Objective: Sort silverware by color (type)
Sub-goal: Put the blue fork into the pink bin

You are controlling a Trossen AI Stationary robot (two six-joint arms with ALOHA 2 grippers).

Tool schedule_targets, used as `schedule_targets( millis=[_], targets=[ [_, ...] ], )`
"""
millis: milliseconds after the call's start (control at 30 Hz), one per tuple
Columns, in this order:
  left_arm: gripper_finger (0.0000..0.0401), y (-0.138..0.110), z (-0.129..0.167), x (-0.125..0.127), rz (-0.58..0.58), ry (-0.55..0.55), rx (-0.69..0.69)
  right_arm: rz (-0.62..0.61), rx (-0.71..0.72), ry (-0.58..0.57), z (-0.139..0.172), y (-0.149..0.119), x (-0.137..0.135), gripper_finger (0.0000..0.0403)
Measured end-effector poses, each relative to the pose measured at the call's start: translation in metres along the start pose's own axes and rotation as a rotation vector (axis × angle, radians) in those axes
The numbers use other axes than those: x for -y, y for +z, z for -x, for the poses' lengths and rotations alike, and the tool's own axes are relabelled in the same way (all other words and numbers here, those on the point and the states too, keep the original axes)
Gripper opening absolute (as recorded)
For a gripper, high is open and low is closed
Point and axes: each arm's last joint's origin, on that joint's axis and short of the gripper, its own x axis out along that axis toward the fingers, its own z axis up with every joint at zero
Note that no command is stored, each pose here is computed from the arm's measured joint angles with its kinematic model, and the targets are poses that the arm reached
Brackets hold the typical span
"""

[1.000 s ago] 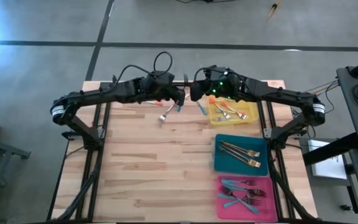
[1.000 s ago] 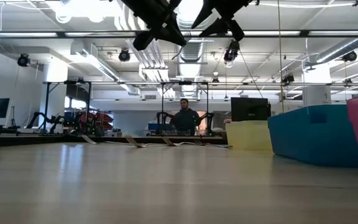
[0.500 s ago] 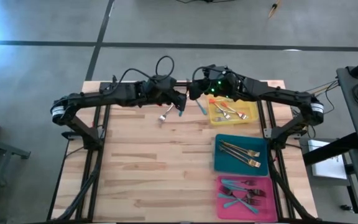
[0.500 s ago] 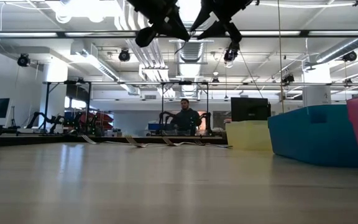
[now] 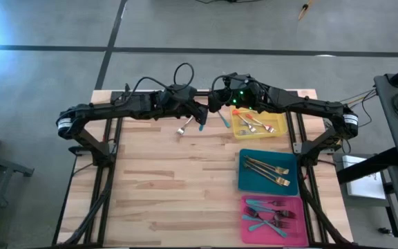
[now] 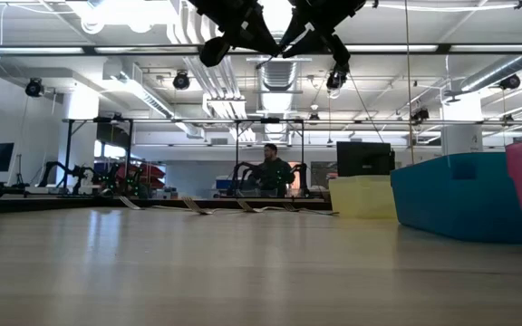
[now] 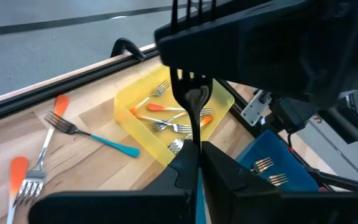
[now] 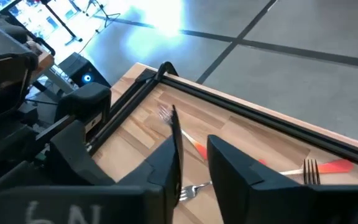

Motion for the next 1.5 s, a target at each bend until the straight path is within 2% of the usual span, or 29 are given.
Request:
schedule_targets(
  millis=[300, 767, 1000, 1100, 1200, 1300, 1400, 1500],
  targets=[
    [0.0, 0.001, 0.0, 0.003, -0.012, -0.02, 0.018, 0.039, 0.004, -0.005, -0.001, 0.002, 0.002, 0.0013],
    [0.0002, 0.001, 0.0, 0.003, -0.092, -0.017, 0.021, 0.111, 0.004, -0.004, 0.0, 0.002, 0.002, 0.0009],
    [0.0056, 0.002, 0.001, 0.003, -0.167, -0.02, 0.029, 0.133, -0.02, -0.031, 0.0, 0.0, 0.005, 0.0008],
    [0.0082, 0.002, 0.002, 0.003, -0.198, -0.017, 0.026, 0.15, -0.086, -0.047, 0.001, -0.005, 0.008, 0.0008],
    [0.0101, 0.001, 0.004, 0.002, -0.236, 0.0, 0.0, 0.151, -0.215, -0.011, 0.009, -0.012, 0.012, 0.0008],
    [0.0109, 0.001, 0.008, 0.001, -0.272, 0.024, -0.04, 0.128, -0.372, 0.112, 0.026, -0.016, 0.013, 0.0008],
    [0.0111, -0.001, 0.01, -0.001, -0.306, 0.05, -0.089, 0.118, -0.56, 0.282, 0.049, -0.021, 0.013, 0.0008],
    [0.0111, -0.004, 0.01, -0.003, -0.322, 0.069, -0.122, 0.118, -0.736, 0.361, 0.077, -0.031, 0.015, 0.0008]
  ],
)
